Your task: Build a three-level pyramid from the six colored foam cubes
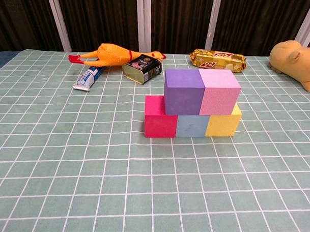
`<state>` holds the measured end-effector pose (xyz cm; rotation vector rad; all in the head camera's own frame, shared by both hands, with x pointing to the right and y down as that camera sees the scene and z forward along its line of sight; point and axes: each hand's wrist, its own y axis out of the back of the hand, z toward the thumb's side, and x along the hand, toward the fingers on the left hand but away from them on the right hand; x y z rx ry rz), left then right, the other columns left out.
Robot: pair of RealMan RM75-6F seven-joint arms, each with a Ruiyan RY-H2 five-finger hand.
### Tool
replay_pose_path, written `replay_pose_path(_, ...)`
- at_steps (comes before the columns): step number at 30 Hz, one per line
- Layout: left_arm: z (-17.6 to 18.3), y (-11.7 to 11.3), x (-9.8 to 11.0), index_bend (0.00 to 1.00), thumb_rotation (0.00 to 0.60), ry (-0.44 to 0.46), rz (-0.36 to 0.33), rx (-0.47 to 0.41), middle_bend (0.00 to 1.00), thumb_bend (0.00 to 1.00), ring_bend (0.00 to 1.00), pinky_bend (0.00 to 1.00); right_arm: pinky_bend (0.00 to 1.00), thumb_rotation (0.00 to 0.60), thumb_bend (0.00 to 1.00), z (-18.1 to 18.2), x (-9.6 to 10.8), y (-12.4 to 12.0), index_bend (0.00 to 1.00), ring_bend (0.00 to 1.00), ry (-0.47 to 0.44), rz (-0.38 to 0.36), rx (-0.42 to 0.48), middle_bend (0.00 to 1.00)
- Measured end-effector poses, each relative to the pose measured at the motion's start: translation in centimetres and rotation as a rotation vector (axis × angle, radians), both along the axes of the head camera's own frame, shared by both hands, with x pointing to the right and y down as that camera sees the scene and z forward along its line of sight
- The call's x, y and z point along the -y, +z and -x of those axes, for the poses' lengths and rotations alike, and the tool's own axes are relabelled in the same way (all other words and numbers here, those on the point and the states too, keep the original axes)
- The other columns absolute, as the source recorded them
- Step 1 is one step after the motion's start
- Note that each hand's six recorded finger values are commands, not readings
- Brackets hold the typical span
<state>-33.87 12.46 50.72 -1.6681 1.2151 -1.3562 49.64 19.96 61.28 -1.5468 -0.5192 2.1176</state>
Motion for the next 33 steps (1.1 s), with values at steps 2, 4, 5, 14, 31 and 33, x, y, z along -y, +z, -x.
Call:
replay_pose_path(2, 0.1, 0.1, 0.0, 0.00, 0.600, -0.001, 0.000, 0.003, 0.05, 0.10, 0.02, 0.09, 0.00, 0.600, 0.33, -0.4, 0.0, 0.4, 0.00, 0.00, -0.001, 0.005, -0.008, 0.07)
replay_pose_path(4, 0.1, 0.1, 0.0, 0.00, 0.600, -0.001, 0.000, 0.005, 0.05, 0.10, 0.02, 0.09, 0.00, 0.600, 0.33, -0.7, -0.1, 0.8, 0.00, 0.00, -0.002, 0.011, -0.014, 0.10)
replay_pose_path(5, 0.1, 0.1, 0.0, 0.00, 0.600, -0.002, -0.001, 0.006, 0.05, 0.10, 0.02, 0.09, 0.00, 0.600, 0.33, -0.8, -0.1, 1.0, 0.00, 0.01, -0.003, 0.013, -0.015, 0.12)
replay_pose_path(14, 0.3, 0.2, 0.0, 0.00, 0.600, -0.004, 0.002, 0.010, 0.05, 0.10, 0.02, 0.08, 0.00, 0.600, 0.33, -1.8, -0.7, 2.4, 0.00, 0.18, -0.008, 0.043, -0.040, 0.32)
replay_pose_path(31, 0.0, 0.4, -0.2, 0.00, 0.600, 0.013, 0.022, 0.009, 0.05, 0.10, 0.02, 0.09, 0.00, 0.600, 0.33, 0.7, 1.9, 0.0, 0.05, 0.35, 0.008, -0.085, 0.040, 0.47)
replay_pose_path(33, 0.0, 0.5, -0.2, 0.00, 0.600, 0.018, 0.027, 0.012, 0.05, 0.10, 0.02, 0.09, 0.00, 0.600, 0.32, 1.7, 2.8, -1.2, 0.05, 0.35, -0.002, -0.110, 0.057, 0.47)
